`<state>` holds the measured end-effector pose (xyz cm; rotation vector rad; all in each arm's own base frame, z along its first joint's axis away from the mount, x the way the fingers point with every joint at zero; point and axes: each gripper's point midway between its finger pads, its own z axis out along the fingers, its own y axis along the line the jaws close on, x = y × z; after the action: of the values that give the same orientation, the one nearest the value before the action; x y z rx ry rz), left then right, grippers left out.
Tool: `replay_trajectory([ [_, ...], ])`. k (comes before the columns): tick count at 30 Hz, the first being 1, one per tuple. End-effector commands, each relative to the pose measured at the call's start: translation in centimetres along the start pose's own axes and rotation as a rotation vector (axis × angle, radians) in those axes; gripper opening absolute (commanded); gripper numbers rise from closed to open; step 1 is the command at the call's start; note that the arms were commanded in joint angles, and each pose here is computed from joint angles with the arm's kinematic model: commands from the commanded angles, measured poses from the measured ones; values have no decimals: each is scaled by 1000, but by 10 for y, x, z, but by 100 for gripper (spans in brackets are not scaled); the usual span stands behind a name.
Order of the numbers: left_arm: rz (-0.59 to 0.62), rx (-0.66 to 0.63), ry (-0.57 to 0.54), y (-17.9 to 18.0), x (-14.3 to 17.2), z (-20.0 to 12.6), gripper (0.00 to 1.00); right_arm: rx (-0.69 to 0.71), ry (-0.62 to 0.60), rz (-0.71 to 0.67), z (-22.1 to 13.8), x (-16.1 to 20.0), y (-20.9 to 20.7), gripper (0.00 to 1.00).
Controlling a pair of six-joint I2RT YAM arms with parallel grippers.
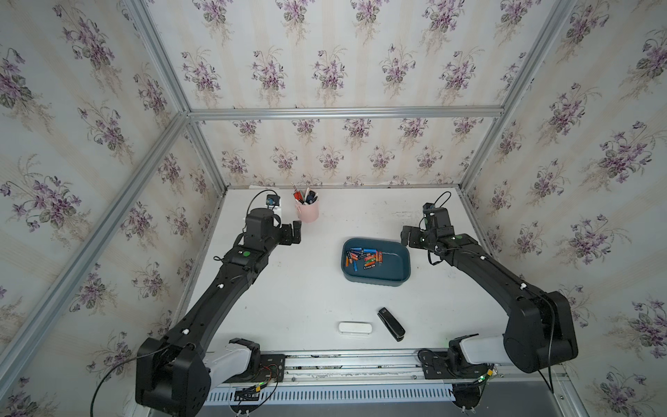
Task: Take the batteries out of the storage box
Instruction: Adjust the storage box at the center of the board.
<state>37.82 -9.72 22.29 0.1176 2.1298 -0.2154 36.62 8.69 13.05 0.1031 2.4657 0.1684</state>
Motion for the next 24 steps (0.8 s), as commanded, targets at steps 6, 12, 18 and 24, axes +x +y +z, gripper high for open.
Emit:
replay_trajectory([
  [6,46,114,173,-51,32,25,100,30,193,24,15,43,-2,100],
  [12,43,130,223,-59,42,34,100,69,260,-1,31,54,-6,100],
  [18,42,142,262,-63,52,40,100,120,297,-21,43,58,-11,100],
  [24,54,145,286,-67,54,45,100,269,319,-58,52,57,-34,100],
])
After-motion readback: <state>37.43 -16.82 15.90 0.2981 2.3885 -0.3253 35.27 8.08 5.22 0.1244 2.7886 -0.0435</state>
